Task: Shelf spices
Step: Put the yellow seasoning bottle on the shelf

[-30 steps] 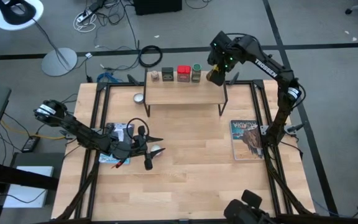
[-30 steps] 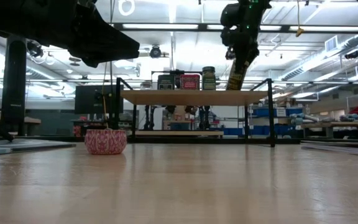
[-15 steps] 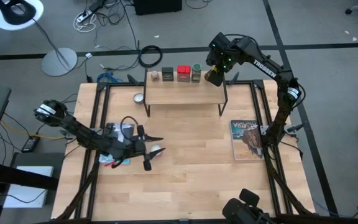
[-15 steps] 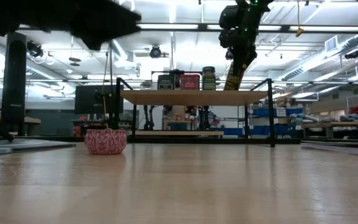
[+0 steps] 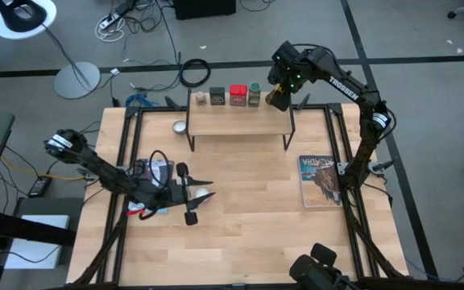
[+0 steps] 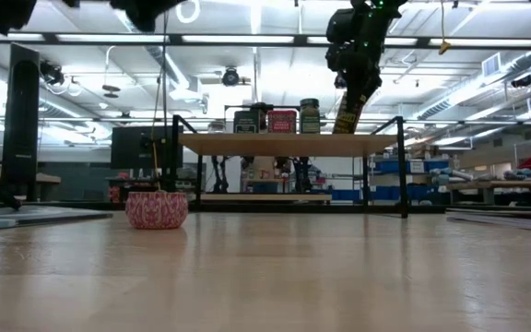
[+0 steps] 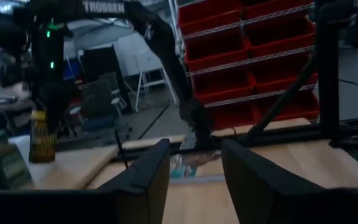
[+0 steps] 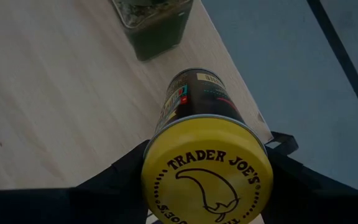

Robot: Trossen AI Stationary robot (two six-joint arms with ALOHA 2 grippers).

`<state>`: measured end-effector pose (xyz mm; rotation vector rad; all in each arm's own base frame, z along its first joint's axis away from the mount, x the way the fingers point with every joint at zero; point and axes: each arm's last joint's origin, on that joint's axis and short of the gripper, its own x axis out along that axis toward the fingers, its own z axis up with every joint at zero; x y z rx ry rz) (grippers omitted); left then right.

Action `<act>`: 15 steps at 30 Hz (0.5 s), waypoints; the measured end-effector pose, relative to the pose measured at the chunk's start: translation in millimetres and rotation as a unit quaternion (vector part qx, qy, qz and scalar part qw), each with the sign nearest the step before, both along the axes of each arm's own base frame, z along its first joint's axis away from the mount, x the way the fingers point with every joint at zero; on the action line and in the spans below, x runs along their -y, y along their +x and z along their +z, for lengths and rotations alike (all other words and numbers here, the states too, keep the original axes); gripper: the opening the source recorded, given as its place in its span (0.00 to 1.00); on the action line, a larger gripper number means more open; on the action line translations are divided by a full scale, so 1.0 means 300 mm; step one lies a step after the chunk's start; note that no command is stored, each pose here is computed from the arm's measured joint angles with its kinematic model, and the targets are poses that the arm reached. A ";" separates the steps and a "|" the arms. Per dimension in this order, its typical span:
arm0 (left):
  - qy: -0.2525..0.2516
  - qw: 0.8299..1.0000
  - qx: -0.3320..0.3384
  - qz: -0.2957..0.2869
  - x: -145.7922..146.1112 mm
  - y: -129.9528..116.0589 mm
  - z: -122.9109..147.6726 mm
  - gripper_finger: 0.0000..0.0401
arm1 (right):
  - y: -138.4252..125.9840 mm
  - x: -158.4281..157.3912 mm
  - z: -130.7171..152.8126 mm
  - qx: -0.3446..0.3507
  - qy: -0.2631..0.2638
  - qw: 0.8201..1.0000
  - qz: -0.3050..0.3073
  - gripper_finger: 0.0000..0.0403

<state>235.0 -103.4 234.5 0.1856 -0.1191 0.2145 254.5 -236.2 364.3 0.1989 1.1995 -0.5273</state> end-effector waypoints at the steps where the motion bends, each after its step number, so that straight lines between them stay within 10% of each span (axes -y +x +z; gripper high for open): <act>1: 0.007 1.000 0.001 0.001 0.003 0.006 0.013 0.37 | 0.000 0.000 0.000 0.000 0.000 1.000 0.001 0.55; 15: 0.066 0.995 -0.078 0.016 0.046 0.092 0.151 0.36 | 0.000 -0.002 -0.001 0.002 0.006 1.000 0.012 0.55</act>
